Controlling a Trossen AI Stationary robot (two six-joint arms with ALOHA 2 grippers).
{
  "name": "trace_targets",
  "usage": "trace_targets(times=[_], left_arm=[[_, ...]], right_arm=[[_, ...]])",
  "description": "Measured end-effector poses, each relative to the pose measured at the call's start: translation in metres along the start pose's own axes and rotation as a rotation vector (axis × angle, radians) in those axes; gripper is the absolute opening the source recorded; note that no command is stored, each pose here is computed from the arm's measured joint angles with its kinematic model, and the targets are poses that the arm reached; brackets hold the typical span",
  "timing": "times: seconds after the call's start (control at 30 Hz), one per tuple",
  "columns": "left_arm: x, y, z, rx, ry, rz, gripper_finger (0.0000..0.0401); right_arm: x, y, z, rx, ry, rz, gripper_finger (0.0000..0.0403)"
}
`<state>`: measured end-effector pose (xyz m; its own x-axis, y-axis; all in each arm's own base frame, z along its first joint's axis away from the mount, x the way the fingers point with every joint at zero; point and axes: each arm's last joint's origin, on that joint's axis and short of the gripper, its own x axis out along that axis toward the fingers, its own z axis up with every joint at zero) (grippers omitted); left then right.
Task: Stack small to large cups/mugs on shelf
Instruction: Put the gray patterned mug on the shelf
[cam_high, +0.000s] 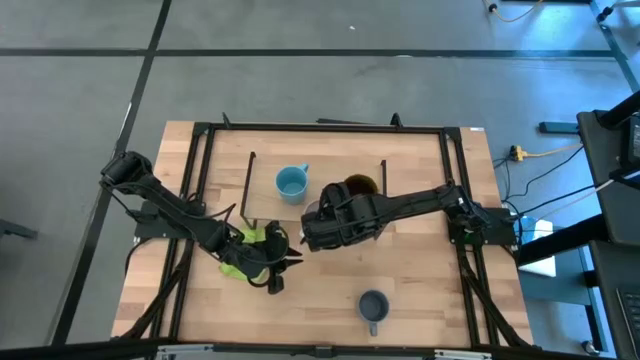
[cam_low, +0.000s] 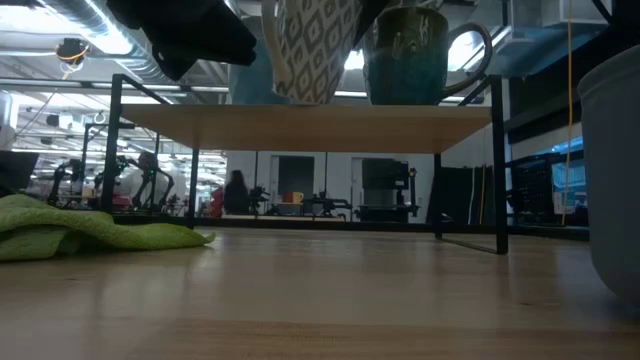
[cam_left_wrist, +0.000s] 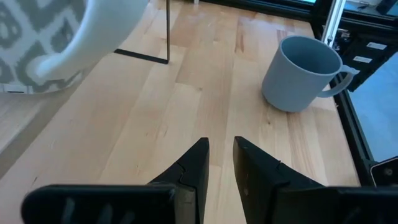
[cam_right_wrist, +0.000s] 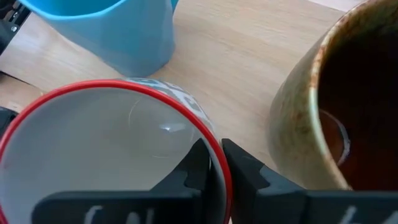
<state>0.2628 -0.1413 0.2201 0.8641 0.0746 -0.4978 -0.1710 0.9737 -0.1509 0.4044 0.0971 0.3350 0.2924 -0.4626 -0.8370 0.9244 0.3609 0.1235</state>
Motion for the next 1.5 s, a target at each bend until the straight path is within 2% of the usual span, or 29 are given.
trace_targets(times=[0.17,0.47,0.67,0.83,1.07,1.5], left_arm=[[-0.003,-0.001,0.006,-0.016,-0.047,-0.011,0.0069],[-0.004,0.012,0.018,0.019,-0.095,0.049,0.0069],[0.001,0.021,0.026,-0.012,-0.133,0.097,0.0069],[0.003,0.024,0.028,-0.022,-0.134,0.088,0.0069],[0.0,0.021,0.021,0.037,-0.084,0.092,0.0069],[0.0,0.022,0.017,0.056,-0.055,0.12,0.0069]], right_arm=[[0.0,0.0,0.001,-0.011,0.001,-0.001,0.0029],[0.003,-0.001,0.004,-0.008,0.003,-0.006,0.0035],[0.004,-0.001,0.007,-0.005,0.003,-0.005,0.003],[0.006,-0.001,0.01,0.005,0.014,-0.005,0.0038],[0.006,0.002,0.01,0.002,0.021,0.026,0.0028],[-0.011,0.008,-0.017,0.035,0.032,0.08,0.003]])
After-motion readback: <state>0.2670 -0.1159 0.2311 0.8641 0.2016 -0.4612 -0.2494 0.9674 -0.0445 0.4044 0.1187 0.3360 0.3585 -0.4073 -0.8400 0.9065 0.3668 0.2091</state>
